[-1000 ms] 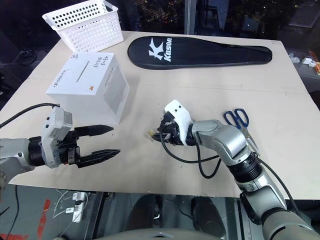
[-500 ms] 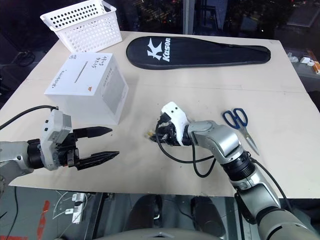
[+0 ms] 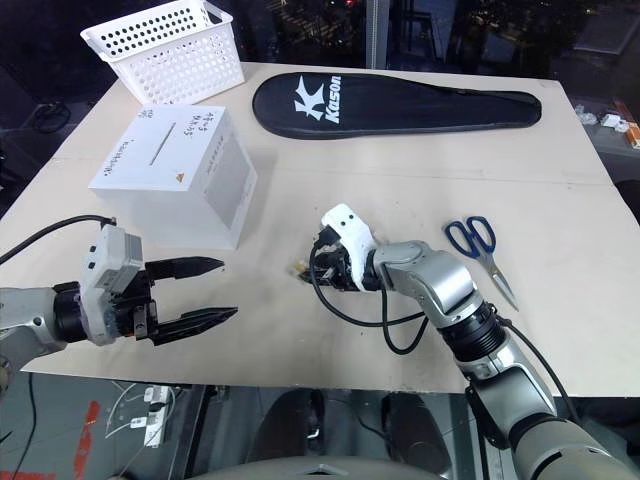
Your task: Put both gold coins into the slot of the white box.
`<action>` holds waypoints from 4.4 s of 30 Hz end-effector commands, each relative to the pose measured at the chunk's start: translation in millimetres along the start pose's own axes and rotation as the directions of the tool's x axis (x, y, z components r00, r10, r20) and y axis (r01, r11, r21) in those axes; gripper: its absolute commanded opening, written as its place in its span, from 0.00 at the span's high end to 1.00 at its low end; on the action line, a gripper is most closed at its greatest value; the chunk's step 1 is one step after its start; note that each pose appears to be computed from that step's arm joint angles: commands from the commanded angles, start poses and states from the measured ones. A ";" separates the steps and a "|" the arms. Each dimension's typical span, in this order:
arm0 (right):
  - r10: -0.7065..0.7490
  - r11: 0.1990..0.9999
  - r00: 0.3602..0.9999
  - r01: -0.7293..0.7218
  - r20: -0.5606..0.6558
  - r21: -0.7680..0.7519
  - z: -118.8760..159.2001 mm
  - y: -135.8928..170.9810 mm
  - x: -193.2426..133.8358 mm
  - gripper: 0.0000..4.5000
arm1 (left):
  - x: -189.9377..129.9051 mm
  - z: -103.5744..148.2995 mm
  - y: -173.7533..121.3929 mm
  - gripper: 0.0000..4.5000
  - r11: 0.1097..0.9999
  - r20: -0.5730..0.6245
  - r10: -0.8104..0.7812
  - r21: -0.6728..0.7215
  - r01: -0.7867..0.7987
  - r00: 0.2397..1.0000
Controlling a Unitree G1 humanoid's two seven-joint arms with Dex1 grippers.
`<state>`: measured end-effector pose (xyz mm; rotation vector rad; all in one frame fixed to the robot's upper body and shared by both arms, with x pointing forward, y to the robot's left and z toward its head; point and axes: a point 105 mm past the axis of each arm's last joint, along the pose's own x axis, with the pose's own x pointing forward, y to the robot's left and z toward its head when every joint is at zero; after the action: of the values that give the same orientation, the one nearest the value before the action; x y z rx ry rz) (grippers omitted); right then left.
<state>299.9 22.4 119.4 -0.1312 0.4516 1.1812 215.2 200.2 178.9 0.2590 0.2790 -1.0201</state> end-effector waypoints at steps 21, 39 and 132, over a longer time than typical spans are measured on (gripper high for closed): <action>0.037 0.997 0.998 -0.033 0.045 -0.070 16.2 8.3 -1.4 0.97 | -1.9 1.6 -2.9 0.04 1.000 0.016 0.010 0.029 -0.011 1.000; 0.284 0.959 0.907 -0.262 0.310 -0.112 82.2 49.1 -86.2 1.00 | 43.9 60.6 3.0 0.41 0.980 0.306 -0.081 -0.151 0.132 0.949; 0.362 0.930 0.856 -0.360 0.369 -0.079 91.2 61.6 -110.1 1.00 | 43.9 86.0 -18.1 0.85 0.893 0.407 -0.276 -0.226 0.389 0.871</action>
<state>239.8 -18.9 246.0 0.1938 0.1708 1.5144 232.0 125.2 233.2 -0.2769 0.1895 -1.3264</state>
